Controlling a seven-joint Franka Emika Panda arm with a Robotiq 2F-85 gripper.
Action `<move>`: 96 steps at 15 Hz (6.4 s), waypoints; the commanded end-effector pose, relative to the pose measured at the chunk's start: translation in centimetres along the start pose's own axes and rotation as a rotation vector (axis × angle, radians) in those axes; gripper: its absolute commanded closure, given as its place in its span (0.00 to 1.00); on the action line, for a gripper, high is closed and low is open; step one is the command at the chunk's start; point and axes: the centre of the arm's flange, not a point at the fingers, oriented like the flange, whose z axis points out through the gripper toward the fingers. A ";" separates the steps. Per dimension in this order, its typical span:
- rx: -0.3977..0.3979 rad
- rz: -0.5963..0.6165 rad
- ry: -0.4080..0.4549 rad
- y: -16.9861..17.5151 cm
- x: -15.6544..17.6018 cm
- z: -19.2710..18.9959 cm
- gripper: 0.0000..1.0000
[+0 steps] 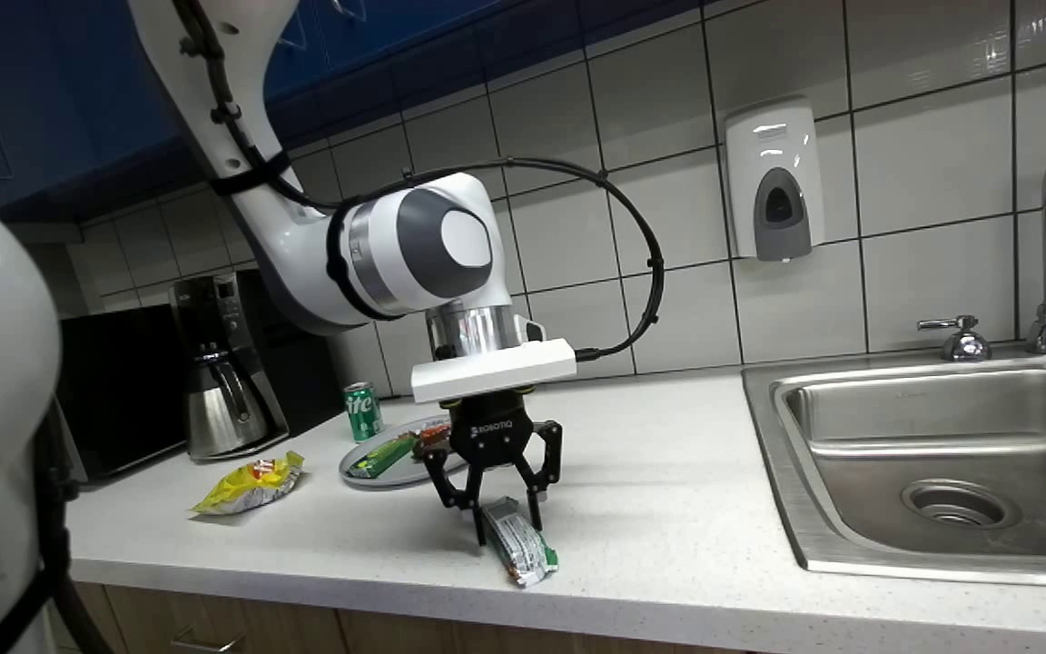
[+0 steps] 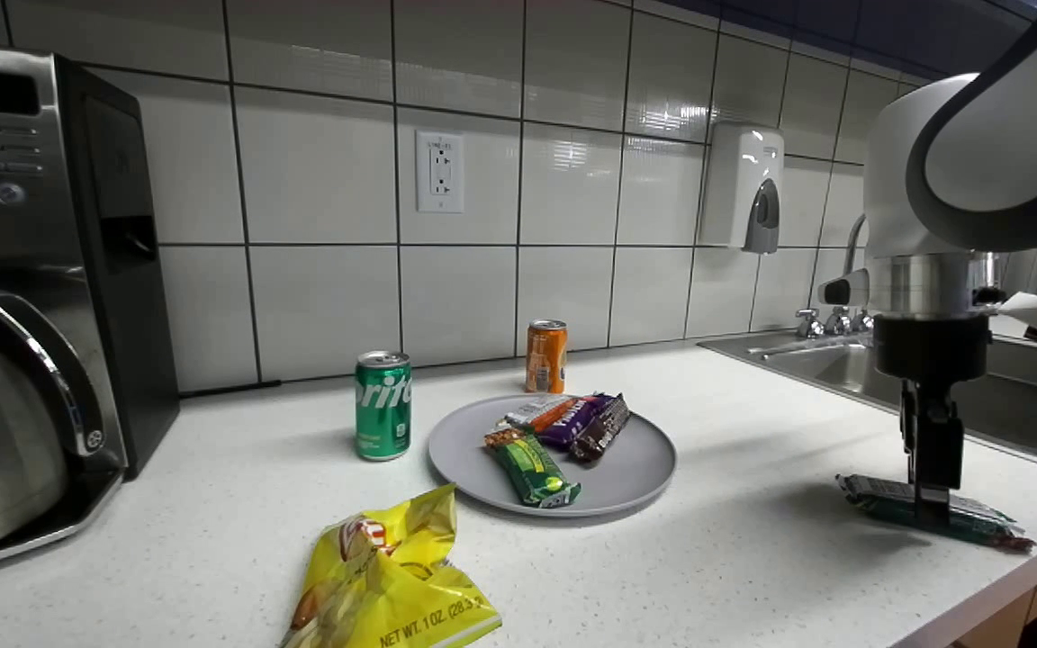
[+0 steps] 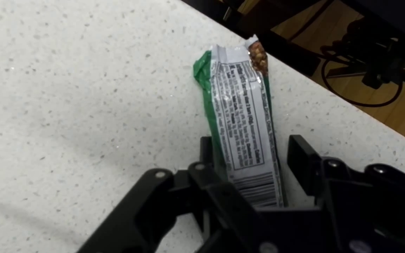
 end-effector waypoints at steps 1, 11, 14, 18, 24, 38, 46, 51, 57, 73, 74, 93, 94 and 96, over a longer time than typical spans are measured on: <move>-0.021 0.001 0.013 0.4 -0.4 -0.3 0.73; -0.031 0.028 0.025 -0.2 0.8 -3.8 0.90; -0.038 0.038 0.021 -0.6 1.7 -5.8 0.90; -0.035 0.096 0.021 -1.3 3.3 -7.9 0.90; -0.030 0.226 0.039 -3.5 7.0 -9.1 0.90; 0.012 0.600 0.067 -7.5 15.9 -9.2 0.90; 0.025 0.780 0.082 -7.0 20.1 -8.5 0.90; 0.040 0.898 0.092 -7.3 22.7 -8.1 0.90; 0.078 1.017 0.096 -8.4 24.1 -7.7 0.90; 0.118 1.230 0.076 -8.0 21.3 -6.7 0.90; 0.117 1.233 0.077 -7.9 21.3 -6.6 0.90; 0.117 1.260 0.066 -6.1 22.1 -4.3 0.90; 0.117 1.257 0.066 -6.1 22.2 -4.2 0.90; 0.118 1.254 0.065 -6.2 22.3 -4.1 0.40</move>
